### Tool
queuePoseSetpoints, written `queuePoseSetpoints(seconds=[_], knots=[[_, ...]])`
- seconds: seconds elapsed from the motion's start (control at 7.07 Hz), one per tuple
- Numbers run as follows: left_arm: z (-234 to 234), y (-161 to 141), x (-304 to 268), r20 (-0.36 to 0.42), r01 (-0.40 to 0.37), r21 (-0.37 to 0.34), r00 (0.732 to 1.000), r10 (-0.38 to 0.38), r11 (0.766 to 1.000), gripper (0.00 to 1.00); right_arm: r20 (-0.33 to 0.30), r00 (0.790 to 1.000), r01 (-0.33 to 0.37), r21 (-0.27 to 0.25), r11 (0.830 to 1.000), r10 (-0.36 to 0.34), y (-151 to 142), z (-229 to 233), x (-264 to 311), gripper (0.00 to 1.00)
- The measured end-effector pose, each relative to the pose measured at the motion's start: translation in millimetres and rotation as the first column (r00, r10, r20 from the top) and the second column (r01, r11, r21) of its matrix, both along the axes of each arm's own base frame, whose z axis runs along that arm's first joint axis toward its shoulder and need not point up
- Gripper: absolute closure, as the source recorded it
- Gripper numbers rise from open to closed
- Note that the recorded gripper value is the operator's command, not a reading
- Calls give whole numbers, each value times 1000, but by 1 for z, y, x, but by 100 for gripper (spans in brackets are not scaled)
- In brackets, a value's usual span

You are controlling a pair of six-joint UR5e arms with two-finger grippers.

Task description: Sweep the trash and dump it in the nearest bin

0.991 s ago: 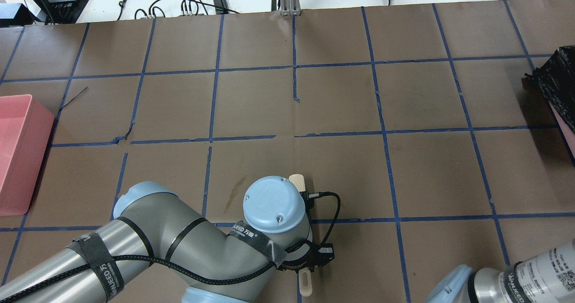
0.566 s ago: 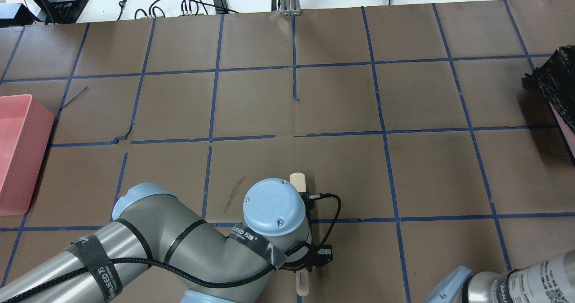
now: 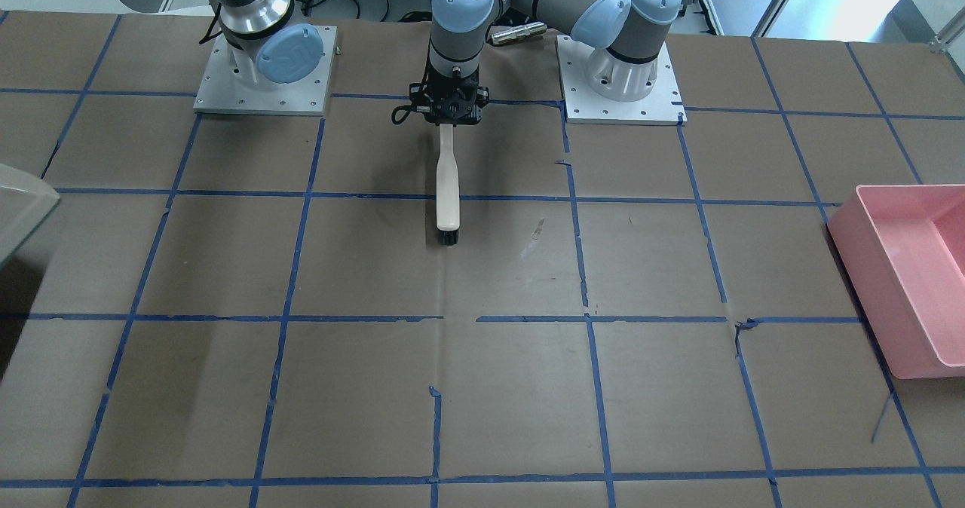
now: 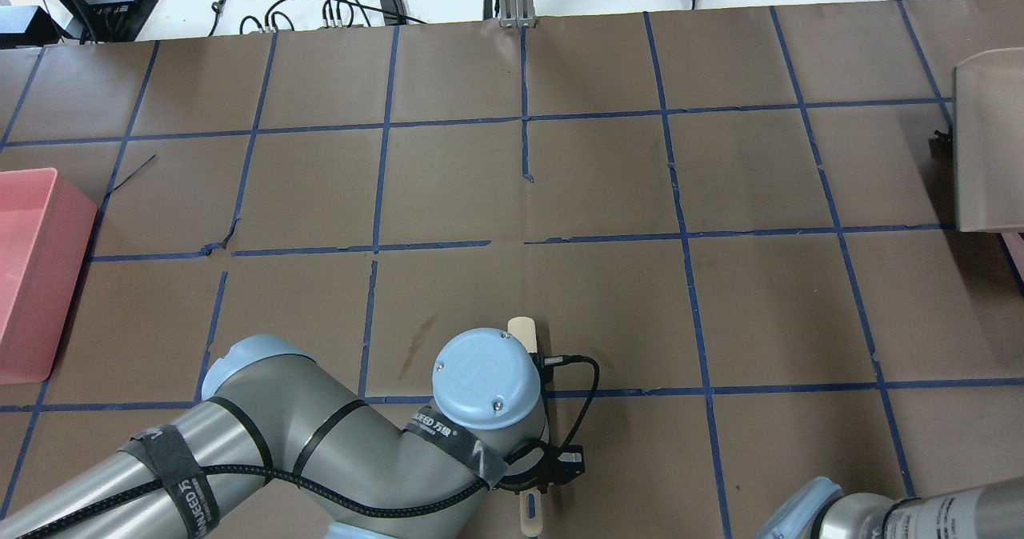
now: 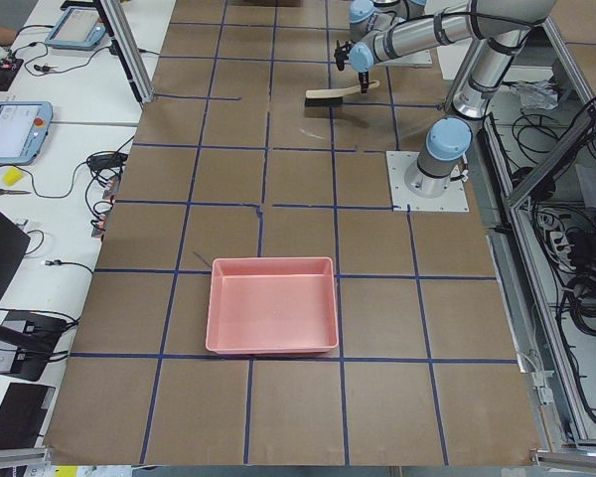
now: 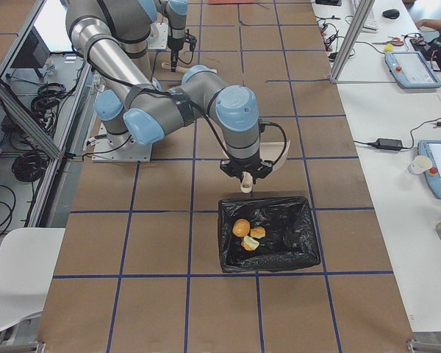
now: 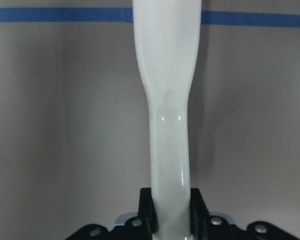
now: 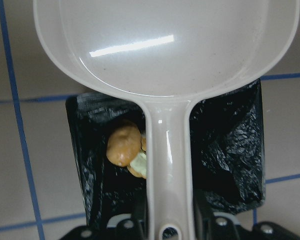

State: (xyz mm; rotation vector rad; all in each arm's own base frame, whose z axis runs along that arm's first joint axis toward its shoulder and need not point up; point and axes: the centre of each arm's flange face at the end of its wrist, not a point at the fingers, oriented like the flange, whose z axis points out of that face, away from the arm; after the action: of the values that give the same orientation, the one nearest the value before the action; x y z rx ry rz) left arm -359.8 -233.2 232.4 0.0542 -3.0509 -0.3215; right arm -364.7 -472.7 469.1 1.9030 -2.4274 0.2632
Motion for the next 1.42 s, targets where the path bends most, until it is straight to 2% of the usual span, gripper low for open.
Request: queuePoseSetpoints(seconds=[0.14,0.28,0.57,0.71,0.99,1.27,1.42], knots=[[0,0,0,-1,0,1,1000,0,1000,5,40,997,70,24,997,-71,-6,-13,28,97],[0,-1,-1,-3,2,0,1000,-2,1000,0,69,987,142,53,989,-145,-19,-22,56,97],[3,-2,-2,-10,3,-7,1000,-3,1000,0,101,953,276,111,955,-287,-45,-30,108,97],[8,-5,-4,-18,6,-19,1000,-7,1000,0,111,926,343,142,928,-360,-51,-36,127,97],[40,-25,-13,-52,12,-73,999,-16,997,0,161,846,474,208,855,-508,-57,-57,160,97],[83,-68,-6,-40,87,-135,995,-93,987,0,165,773,571,238,786,-612,-74,-61,208,98],[103,-98,12,-28,120,-154,992,-126,981,0,162,749,603,234,762,-642,-85,-59,241,98]])
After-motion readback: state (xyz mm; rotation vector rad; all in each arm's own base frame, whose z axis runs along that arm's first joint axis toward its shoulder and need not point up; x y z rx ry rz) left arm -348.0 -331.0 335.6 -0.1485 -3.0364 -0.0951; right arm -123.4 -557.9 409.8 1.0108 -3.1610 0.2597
